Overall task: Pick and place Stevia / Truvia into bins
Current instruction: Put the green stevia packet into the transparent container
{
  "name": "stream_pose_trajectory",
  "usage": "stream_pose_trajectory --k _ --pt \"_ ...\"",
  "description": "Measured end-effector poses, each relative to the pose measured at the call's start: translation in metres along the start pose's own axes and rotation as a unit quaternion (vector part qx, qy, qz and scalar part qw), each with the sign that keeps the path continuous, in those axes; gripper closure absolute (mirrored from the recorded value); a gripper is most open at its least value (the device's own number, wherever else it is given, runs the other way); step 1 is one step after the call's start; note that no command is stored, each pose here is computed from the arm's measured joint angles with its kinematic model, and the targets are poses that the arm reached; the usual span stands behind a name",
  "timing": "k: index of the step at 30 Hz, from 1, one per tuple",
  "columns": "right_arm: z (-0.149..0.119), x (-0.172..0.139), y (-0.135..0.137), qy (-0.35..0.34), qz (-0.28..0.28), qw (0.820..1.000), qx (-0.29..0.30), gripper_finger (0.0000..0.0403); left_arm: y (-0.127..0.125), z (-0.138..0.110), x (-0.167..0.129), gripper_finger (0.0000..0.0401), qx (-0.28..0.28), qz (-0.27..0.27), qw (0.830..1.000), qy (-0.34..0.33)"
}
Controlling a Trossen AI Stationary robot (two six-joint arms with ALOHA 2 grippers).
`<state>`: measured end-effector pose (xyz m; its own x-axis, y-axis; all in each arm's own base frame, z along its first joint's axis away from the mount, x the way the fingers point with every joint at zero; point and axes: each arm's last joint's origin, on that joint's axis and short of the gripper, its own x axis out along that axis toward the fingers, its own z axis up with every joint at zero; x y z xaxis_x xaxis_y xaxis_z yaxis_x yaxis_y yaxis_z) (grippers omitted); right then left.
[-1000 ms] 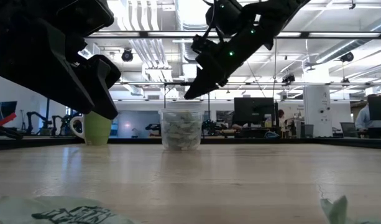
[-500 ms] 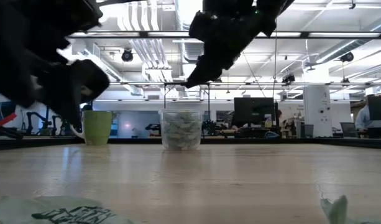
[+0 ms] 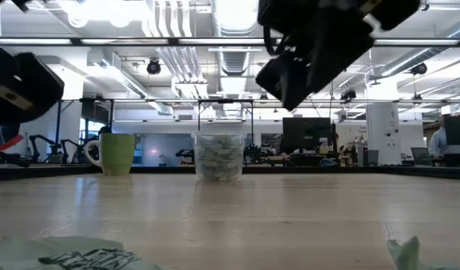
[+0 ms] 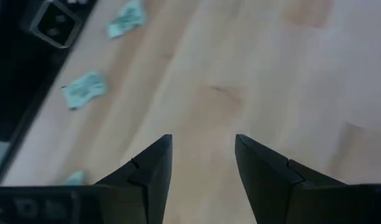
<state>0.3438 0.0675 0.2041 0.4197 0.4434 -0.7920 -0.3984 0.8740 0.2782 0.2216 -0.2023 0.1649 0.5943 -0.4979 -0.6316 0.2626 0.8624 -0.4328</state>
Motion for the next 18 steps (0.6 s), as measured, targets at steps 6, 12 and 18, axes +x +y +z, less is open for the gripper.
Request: stream_pose_trajectory --k 6,12,18 --pt "0.002 0.013 0.032 -0.006 0.022 0.999 -0.025 0.0237 -0.015 -0.004 -0.001 0.0228 0.027 0.009 0.999 -0.046" --pt "0.004 0.019 0.051 -0.017 0.036 0.998 -0.045 0.0244 -0.019 -0.015 0.014 0.0228 0.053 0.022 0.997 -0.054" --pt "0.005 0.020 0.056 -0.018 0.039 0.998 -0.046 0.0256 -0.015 -0.029 0.035 0.0228 0.062 0.042 0.997 -0.024"
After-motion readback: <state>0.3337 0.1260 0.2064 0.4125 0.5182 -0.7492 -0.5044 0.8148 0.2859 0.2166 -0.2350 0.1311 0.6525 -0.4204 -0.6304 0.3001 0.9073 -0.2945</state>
